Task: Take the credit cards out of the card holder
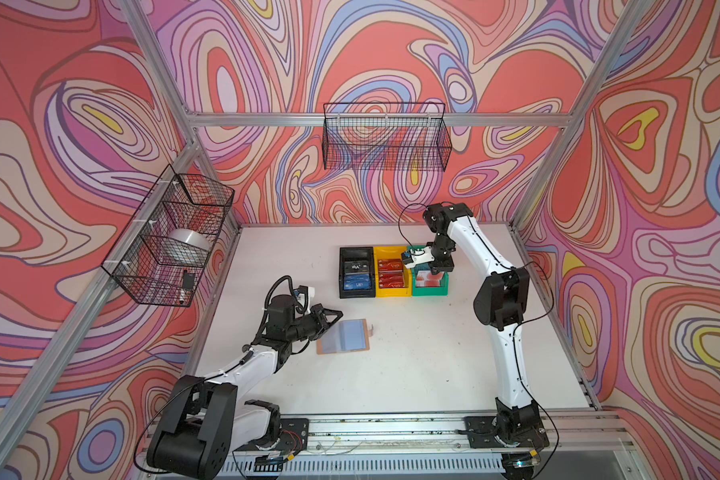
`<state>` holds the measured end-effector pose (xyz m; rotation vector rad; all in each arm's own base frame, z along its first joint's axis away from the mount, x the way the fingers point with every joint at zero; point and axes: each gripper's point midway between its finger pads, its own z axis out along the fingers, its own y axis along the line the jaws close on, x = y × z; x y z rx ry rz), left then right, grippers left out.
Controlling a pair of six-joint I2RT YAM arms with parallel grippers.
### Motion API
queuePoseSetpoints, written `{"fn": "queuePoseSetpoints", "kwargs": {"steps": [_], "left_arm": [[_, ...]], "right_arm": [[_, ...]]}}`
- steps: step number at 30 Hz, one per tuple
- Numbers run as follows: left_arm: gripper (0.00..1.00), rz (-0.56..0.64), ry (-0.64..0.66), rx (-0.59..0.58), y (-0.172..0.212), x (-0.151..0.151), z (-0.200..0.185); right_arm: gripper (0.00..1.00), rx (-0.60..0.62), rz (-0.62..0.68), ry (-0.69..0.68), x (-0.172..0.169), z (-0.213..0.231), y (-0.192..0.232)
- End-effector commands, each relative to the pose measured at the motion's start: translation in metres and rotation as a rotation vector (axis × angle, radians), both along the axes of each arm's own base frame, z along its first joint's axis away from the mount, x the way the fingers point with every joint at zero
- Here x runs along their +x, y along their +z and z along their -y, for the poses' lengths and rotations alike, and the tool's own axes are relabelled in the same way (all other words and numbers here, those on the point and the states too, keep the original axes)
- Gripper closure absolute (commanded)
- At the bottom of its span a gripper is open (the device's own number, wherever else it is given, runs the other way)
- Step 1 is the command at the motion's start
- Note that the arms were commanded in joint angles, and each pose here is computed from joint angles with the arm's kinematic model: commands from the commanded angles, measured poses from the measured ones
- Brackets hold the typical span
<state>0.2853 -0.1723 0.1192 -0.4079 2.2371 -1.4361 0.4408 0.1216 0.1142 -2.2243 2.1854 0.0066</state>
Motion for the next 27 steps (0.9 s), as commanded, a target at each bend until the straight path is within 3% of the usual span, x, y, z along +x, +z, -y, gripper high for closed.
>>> {"fn": "queuePoseSetpoints", "kwargs": {"steps": [1, 17, 27], "left_arm": [[1.00, 0.010, 0.010, 0.013, 0.002, 0.004, -0.003], [1.00, -0.023, 0.036, 0.022, -0.008, 0.005, -0.009], [1.00, -0.035, 0.029, -0.002, -0.012, 0.009, -0.009]], "right_arm": [[1.00, 0.008, -0.037, 0.013, 0.002, 0.000, -0.019], [1.00, -0.015, -0.122, 0.015, -0.007, 0.003, -0.050], [0.93, -0.011, -0.110, 0.001, -0.005, 0.002, -0.053]]}}
